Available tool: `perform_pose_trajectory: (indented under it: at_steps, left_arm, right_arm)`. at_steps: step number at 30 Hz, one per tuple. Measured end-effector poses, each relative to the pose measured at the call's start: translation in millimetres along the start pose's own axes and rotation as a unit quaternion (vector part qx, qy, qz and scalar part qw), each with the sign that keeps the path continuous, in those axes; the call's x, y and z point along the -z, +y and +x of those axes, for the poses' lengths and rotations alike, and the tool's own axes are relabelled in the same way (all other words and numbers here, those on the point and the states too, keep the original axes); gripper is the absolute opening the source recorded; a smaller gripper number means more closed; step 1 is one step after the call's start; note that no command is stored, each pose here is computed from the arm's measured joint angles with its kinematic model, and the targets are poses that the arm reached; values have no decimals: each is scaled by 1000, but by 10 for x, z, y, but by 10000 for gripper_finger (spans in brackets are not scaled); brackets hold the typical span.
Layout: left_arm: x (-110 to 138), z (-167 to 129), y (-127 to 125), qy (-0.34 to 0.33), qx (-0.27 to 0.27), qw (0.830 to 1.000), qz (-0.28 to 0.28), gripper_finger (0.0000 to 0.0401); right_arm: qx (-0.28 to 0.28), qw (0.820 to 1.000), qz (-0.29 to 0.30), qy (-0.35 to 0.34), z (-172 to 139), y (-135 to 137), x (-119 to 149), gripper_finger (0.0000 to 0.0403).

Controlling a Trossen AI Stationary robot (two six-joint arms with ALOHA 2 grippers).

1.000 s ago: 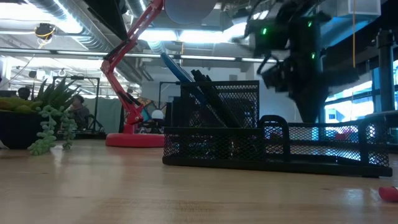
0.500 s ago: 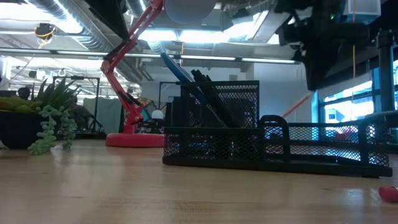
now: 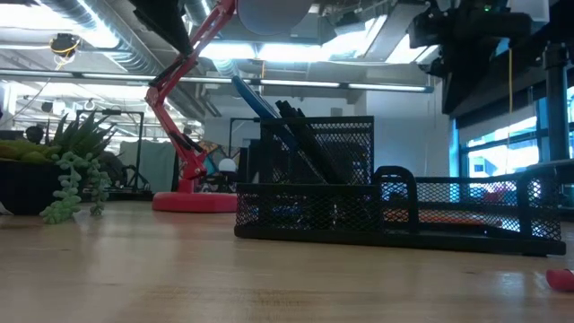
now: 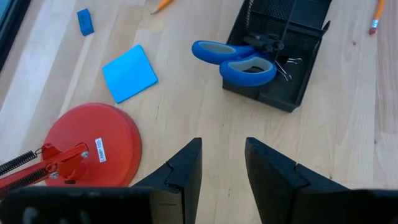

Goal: Pick and place office supplies into organizer
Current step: Adjust the desk organizer on the table

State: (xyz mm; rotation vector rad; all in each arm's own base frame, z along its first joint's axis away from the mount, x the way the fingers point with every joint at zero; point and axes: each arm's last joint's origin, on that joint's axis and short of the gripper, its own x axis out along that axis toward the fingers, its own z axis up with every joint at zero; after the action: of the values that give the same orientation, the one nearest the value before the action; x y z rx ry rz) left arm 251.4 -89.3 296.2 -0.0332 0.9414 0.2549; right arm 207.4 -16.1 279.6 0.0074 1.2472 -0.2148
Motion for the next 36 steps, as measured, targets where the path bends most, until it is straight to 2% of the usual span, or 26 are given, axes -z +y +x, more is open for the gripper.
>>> perform_pose_trajectory:
  at_steps: [2, 6, 14, 17, 22, 25, 27, 32, 36]
  left_arm:
    - [0, 0, 0, 0, 0, 1000, 0, 116]
    - [1, 0, 0, 0, 0, 1000, 0, 116]
    - [2, 0, 0, 1, 1, 1000, 13, 116]
    - [2, 0, 0, 1, 1, 1000, 14, 116]
    - [2, 0, 0, 1, 1, 1000, 22, 116]
    - [2, 0, 0, 1, 1, 1000, 23, 116]
    - [2, 0, 0, 1, 1, 1000, 27, 116]
    - [6, 23, -9, 6, -2, 1000, 29, 116]
    - [9, 76, -33, 14, -5, 999, 33, 116]
  right_arm:
    - [-2, 1000, 28, 10, 0, 0, 19, 18]
    - [-1, 992, 122, 18, 33, 4, 42, 20]
    - [-3, 984, 169, 59, 294, 42, 203, 27]
    - [-48, 979, 189, 52, 453, 87, 237, 55]
    - [-127, 969, 212, 8, 739, 167, 274, 132]
    - [-161, 970, 183, -11, 846, 231, 313, 170]
    - [-154, 973, 168, -17, 884, 266, 343, 188]
    - [-80, 984, 155, -32, 923, 281, 390, 211]
    - [-67, 985, 153, -38, 921, 286, 386, 215]
